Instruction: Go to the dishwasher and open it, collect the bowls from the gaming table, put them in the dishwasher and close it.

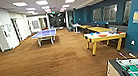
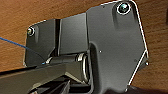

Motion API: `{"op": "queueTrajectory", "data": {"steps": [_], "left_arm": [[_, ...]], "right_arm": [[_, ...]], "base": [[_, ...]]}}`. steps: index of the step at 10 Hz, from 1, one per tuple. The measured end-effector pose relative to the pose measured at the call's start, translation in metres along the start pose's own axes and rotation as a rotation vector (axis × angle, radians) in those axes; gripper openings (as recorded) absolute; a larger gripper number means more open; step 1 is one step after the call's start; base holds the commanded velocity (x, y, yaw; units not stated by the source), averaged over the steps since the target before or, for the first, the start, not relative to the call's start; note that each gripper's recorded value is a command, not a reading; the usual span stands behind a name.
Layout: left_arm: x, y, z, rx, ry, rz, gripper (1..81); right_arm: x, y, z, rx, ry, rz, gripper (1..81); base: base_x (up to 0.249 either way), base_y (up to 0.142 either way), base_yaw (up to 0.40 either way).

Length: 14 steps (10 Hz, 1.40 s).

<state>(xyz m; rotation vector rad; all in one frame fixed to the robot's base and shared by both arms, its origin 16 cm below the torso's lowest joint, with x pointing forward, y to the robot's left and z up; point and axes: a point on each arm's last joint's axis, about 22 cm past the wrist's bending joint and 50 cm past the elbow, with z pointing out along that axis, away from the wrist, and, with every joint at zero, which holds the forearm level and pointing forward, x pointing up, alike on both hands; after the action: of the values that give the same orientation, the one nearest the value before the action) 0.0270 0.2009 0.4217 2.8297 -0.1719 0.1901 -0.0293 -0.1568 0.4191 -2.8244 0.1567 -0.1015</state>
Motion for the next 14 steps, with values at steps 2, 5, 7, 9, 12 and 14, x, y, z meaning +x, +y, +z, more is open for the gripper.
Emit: {"op": "queueTrajectory", "data": {"steps": [2,5,7,9,12,14], "left_arm": [[0.001,0.000,0.000,0.000,0.001,-0.001,81.1],[0.000,0.004,0.001,-0.005,0.000,-0.001,81.1],[0.001,0.002,0.001,-0.002,0.000,-0.001,81.1],[-0.003,0.002,0.000,-0.001,-0.005,-0.001,81.1],[0.008,0.003,0.002,-0.004,0.009,0.001,81.1],[-0.005,0.005,0.001,-0.005,-0.012,-0.003,81.1]], "right_arm": [[0.002,-0.003,0.001,0.005,0.002,0.000,81.1],[0.002,-0.003,0.001,0.004,0.001,0.000,81.1],[0.001,-0.005,0.001,0.007,0.002,0.000,81.1],[-0.001,-0.005,0.001,0.007,-0.001,0.000,81.1],[0.009,-0.005,0.001,0.006,0.010,-0.002,81.1],[-0.004,-0.004,0.001,0.005,-0.007,0.002,81.1]], "base": [[0.238,0.000,0.000],[0.238,0.000,0.000],[0.238,0.000,0.000],[0.238,0.000,0.000],[0.238,0.000,0.000],[0.238,0.000,0.000]]}}
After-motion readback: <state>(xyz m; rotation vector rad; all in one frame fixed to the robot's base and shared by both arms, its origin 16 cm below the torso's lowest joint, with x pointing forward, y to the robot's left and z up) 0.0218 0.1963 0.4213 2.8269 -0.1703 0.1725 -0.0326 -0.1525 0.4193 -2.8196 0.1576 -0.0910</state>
